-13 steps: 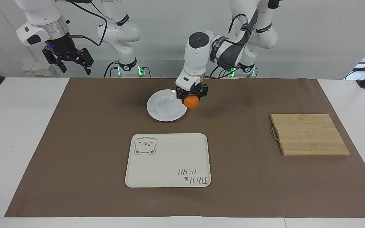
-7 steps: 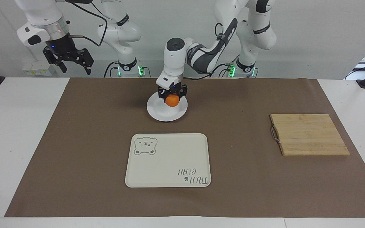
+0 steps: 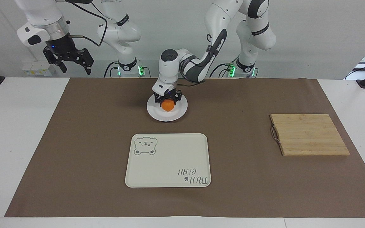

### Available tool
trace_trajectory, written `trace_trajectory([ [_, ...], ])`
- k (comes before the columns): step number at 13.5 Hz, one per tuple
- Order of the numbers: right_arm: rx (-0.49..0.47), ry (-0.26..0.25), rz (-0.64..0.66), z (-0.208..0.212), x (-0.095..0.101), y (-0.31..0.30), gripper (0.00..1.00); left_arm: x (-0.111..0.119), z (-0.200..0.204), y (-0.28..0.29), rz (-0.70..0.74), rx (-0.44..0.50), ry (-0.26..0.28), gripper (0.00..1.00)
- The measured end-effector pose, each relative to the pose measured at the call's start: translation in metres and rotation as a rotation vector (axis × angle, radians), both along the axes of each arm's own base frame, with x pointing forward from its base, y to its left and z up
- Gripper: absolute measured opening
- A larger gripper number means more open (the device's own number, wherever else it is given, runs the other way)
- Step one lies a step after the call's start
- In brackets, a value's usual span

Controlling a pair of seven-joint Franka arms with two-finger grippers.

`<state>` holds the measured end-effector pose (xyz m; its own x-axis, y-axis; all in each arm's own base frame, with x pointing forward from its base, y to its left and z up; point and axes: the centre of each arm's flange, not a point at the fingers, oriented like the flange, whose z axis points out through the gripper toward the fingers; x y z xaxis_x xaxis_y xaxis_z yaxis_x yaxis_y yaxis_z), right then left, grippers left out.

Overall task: Place orange and plate with both arms
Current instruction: 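Release the orange onto the plate while the right gripper reaches in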

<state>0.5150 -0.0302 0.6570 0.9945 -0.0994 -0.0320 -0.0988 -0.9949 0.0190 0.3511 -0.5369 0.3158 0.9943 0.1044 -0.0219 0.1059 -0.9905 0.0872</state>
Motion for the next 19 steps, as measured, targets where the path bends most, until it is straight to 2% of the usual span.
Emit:
trace_trajectory([
  [3,0.001,0.0,0.001,0.0,0.0,0.0,1.0,0.021,0.03,0.015,0.025,-0.018,-0.024,1.0],
  [7,0.058,0.0,0.021,-0.001,0.0,0.007,1.0,0.09,0.094,0.088,0.023,-0.026,-0.055,1.0],
  [10,0.151,0.018,0.098,-0.016,0.001,0.018,1.0,0.142,0.113,0.146,0.005,-0.017,-0.069,1.0],
  [14,0.326,0.055,0.127,-0.053,0.003,0.042,1.0,0.204,0.123,0.249,-0.038,0.006,-0.073,1.0],
  [17,0.464,0.107,0.158,-0.099,0.0,0.054,1.0,0.233,0.14,0.338,-0.094,0.023,-0.066,1.0],
  [19,0.55,0.122,0.21,-0.135,-0.005,0.057,1.0,0.24,0.158,0.386,-0.129,0.03,-0.055,1.0],
])
